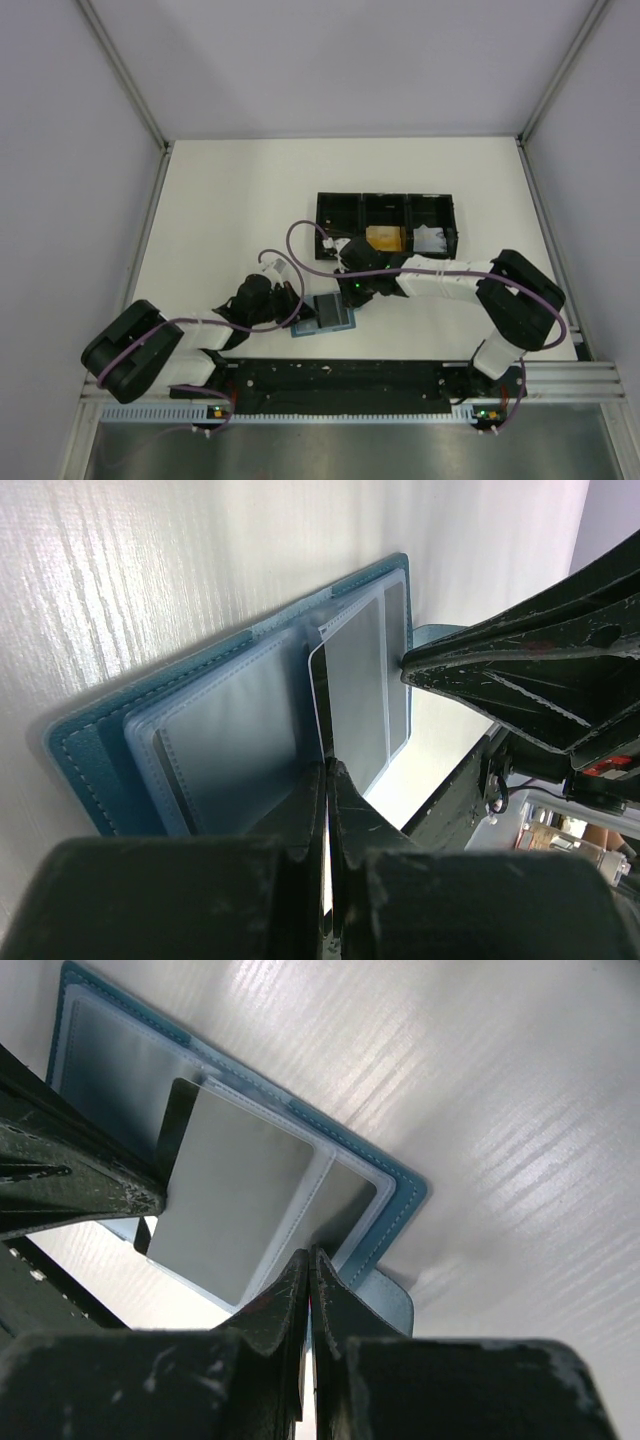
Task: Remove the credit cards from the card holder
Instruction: Remove the credit card from the card holder.
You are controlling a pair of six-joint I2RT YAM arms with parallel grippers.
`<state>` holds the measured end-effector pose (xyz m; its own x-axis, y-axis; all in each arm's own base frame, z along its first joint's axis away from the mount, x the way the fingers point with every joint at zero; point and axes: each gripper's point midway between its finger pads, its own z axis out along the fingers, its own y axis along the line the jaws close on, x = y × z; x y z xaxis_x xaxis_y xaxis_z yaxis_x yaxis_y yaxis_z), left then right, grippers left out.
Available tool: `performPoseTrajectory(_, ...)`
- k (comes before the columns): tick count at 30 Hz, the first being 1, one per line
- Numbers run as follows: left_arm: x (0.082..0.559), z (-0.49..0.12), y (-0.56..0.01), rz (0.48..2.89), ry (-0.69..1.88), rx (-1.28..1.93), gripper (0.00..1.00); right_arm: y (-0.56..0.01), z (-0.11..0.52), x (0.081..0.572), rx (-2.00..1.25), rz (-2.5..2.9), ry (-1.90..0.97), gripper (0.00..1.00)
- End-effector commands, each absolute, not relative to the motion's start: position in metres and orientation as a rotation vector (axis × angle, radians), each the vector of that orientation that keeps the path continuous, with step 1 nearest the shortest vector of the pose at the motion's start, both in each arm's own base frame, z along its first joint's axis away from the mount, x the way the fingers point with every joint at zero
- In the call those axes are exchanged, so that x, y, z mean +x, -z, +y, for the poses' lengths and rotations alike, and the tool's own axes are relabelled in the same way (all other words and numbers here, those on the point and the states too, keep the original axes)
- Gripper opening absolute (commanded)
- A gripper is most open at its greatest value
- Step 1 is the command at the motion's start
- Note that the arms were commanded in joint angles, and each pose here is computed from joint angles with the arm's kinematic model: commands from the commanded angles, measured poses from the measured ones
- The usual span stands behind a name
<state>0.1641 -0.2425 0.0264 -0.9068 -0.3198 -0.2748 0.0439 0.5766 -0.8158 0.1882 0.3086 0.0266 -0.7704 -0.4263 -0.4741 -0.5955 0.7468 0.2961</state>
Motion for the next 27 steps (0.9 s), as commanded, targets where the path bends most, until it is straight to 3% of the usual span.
performPoseTrajectory(1, 0.159, -0.238, -0.021, 2.437, 1.243, -0.216, 0.0, -0.032, 0.296, 0.185, -0.807, 2.573, -0.571, 0.0)
performPoseTrajectory(25, 0.159, -0.236, -0.019, 2.44, 1.24, -0.24, 0.0, -0.058, 0.335, 0.195, -0.81, 2.461, -0.729, 0.0)
performPoseTrajectory(27, 0.159, -0.236, -0.019, 2.44, 1.241, -0.242, 0.0, -0.061, 0.336, 0.196, -0.806, 2.454, -0.733, 0.11)
